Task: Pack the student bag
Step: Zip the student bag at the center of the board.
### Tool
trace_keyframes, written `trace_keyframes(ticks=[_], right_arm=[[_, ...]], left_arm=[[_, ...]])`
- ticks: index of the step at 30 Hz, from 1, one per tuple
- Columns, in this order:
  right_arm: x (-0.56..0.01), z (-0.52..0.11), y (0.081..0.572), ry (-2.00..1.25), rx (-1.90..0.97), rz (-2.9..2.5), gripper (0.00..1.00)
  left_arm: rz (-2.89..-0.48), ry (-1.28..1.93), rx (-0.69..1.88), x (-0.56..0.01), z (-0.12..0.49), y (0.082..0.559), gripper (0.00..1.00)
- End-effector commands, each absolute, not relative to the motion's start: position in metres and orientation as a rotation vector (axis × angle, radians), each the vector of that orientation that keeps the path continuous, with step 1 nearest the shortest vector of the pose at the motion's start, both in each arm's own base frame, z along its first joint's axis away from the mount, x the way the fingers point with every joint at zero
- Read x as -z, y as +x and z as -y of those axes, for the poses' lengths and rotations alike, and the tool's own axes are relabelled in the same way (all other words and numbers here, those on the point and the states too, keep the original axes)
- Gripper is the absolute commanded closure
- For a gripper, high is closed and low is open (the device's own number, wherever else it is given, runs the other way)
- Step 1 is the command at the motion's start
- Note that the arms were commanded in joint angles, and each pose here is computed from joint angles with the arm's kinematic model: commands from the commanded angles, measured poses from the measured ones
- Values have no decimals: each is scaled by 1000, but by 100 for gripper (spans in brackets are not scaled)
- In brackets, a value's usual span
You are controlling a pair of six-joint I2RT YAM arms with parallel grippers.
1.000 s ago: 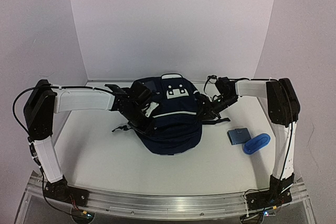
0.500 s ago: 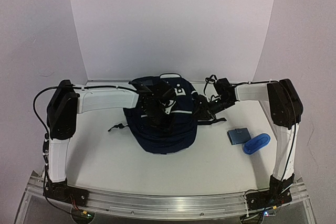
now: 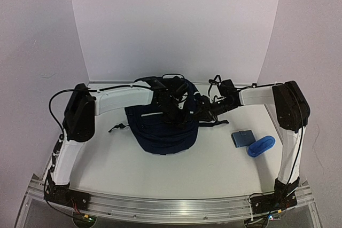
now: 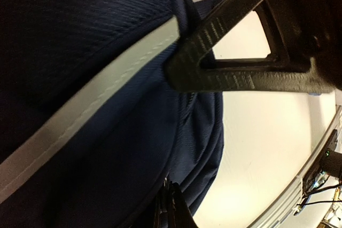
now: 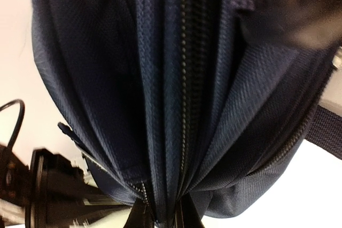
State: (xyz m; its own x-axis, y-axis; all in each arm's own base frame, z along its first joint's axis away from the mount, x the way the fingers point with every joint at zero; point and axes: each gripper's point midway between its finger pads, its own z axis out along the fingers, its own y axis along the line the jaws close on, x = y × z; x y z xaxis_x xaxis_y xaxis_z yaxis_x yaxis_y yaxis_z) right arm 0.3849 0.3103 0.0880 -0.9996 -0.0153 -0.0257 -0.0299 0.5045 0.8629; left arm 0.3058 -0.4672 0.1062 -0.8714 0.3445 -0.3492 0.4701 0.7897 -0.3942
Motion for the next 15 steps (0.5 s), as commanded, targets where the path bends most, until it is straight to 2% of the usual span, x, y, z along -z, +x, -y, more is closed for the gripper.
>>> trace_keyframes(ticks=[1, 7, 9, 10, 13, 15], right_arm=[[-158, -343, 380, -175, -1715, -2501, 100], [-163, -353, 377, -214, -1723, -2487, 100], [-163, -354, 377, -227, -1733, -2482, 99], [-165, -353, 378, -235, -1736, -2476, 94], [-171, -340, 390, -230, -1702, -2440, 69], [-175, -324, 400, -221, -1637, -2416, 57]], left_arm=[[-2488, 691, 905, -154, 525, 330, 100], [-2448, 630, 935, -161, 526, 337, 99], [-2454, 624, 937, -161, 521, 335, 96], [-2461, 640, 937, -159, 518, 331, 92], [-2474, 681, 920, -165, 503, 318, 79], [-2477, 692, 904, -172, 492, 312, 74]])
